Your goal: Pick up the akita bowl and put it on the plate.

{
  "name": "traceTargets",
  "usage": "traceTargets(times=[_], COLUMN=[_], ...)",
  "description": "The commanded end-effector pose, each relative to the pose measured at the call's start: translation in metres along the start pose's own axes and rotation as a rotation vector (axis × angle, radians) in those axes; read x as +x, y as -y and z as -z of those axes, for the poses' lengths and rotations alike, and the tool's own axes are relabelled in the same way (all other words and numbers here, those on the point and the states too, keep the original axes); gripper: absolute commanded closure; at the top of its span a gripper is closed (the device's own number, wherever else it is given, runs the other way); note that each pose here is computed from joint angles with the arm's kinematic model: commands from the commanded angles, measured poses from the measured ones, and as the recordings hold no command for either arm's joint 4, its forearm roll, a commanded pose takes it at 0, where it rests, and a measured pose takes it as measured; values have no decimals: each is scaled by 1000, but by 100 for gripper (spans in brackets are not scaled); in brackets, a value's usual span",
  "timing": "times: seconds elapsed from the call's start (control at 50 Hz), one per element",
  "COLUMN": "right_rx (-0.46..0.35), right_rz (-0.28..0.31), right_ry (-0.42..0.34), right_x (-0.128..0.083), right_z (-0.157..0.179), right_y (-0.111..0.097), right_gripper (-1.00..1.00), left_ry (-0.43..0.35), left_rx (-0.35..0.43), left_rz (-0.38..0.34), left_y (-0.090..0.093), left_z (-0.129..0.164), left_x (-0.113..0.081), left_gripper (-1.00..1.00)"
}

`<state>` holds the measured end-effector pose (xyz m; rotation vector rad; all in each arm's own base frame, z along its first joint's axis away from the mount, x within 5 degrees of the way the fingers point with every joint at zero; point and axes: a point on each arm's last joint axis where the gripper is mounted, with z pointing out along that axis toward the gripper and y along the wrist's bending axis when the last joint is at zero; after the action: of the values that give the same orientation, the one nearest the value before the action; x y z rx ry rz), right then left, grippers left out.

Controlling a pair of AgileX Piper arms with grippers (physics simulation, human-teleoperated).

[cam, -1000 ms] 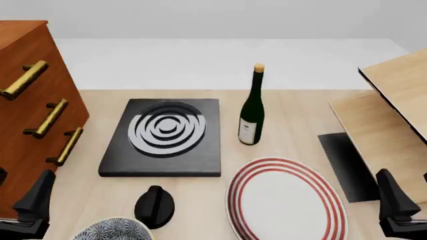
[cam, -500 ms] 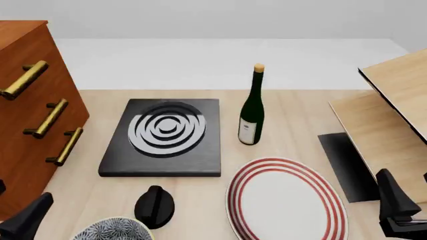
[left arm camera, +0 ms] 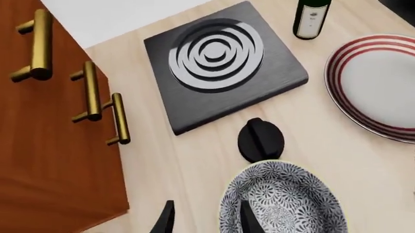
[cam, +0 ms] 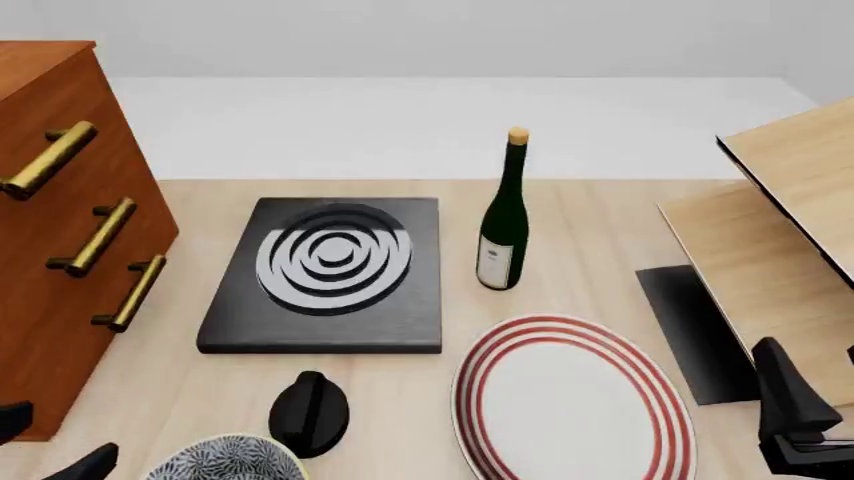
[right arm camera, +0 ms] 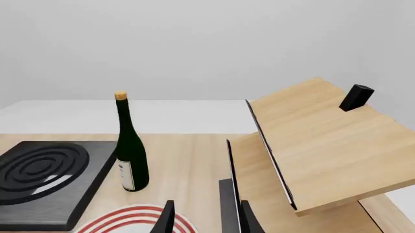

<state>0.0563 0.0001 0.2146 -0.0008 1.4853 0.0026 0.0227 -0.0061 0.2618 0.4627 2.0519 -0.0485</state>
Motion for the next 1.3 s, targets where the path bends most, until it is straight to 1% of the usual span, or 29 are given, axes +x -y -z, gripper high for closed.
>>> traceTargets(times=[0.02, 0.04, 0.16, 0.24, 0.4, 0.44, 0.76, 0.8, 0.84, 1.14, 1.3], right_rx=[0, 0, 0, 0, 0, 0, 0, 0, 0, 0, 0], right_rz=[0, 0, 0, 0, 0, 0, 0, 0, 0, 0, 0], right_ry=[0, 0, 0, 0, 0, 0, 0, 0, 0, 0, 0], right_x=[0, 0, 0, 0, 0, 0, 0, 0, 0, 0, 0], right_z=[0, 0, 0, 0, 0, 0, 0, 0, 0, 0, 0], right_y=[0, 0, 0, 0, 0, 0, 0, 0, 0, 0, 0], right_gripper=[-100, -100, -100, -100, -100, -100, -100, -100, -100, -100, -100], left_ry=[-94, -97, -118, -139, -157, -170, -210, -224, -231, -259, -266], left_rx=[38, 43, 52, 59, 68, 79, 82, 84, 87, 88, 91], left_rz=[-32, -23, -26, -11, -4, 1, 25, 17, 26, 28, 26], left_y=[2, 2, 4, 5, 6, 8, 10, 12, 12, 14, 15], left_z=[-16, -18, -24, -29, -38, -43, -56, -60, -62, -74, -79], left_x=[7, 7, 12, 18, 23, 26, 40, 45, 49, 60, 62], left_gripper=[-100, -100, -100, -100, -100, -100, -100, -100, -100, -100, -100])
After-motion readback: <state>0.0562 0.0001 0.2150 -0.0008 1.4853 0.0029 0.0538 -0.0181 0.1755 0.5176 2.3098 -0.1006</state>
